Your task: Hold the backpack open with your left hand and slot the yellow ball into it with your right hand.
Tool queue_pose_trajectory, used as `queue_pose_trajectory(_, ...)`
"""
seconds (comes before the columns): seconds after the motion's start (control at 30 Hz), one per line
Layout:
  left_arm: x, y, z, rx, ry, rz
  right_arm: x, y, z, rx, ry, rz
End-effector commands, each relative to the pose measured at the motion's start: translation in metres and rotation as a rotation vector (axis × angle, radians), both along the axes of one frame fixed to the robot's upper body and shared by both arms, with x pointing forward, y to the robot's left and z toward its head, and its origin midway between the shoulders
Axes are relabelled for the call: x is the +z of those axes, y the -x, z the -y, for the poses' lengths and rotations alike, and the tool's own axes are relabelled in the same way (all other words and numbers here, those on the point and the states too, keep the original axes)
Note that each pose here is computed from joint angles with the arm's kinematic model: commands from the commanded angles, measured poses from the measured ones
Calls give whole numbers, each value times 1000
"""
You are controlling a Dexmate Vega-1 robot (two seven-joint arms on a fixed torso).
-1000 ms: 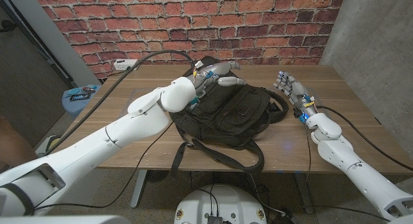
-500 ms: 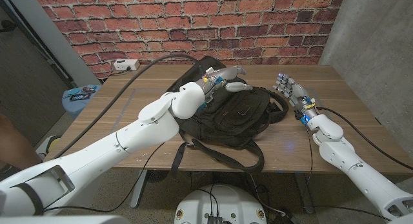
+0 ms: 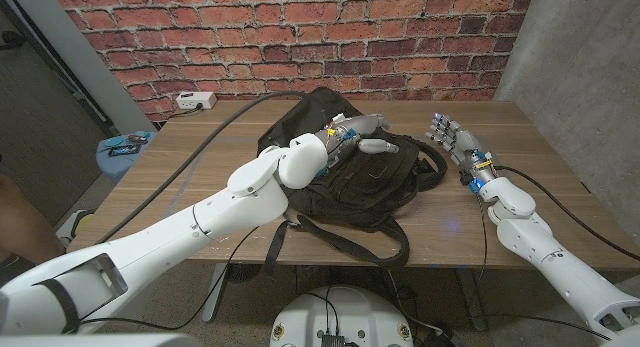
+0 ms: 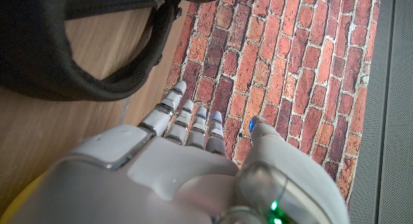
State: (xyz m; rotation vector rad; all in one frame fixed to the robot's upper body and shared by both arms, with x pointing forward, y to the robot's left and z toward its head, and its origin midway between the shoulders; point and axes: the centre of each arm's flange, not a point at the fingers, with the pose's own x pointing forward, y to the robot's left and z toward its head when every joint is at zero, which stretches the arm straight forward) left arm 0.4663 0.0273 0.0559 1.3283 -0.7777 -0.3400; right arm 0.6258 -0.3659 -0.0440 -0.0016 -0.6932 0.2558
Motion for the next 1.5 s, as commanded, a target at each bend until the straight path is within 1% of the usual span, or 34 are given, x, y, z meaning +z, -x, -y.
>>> queue_pose_trajectory(0.03, -18, 10, 1, 2, -54, -30, -1, -2, 4, -2, 11, 5)
queue_pose_trajectory(0.47, -31, 26, 1, -23, -90, -44, -6, 1, 5, -7, 25, -4)
queue_pose_trajectory(0.9, -37, 34, -11, -17, -104, -38, -8, 2, 7, -25, 32, -1)
queue_pose_trajectory(1.33, -44, 43, -22, -16, -130, -37, -11, 3, 5, -34, 37, 0)
queue_pose_trajectory(1.5, -49, 47, -25, -25, -145, -30, -12, 5, 4, -37, 43, 5)
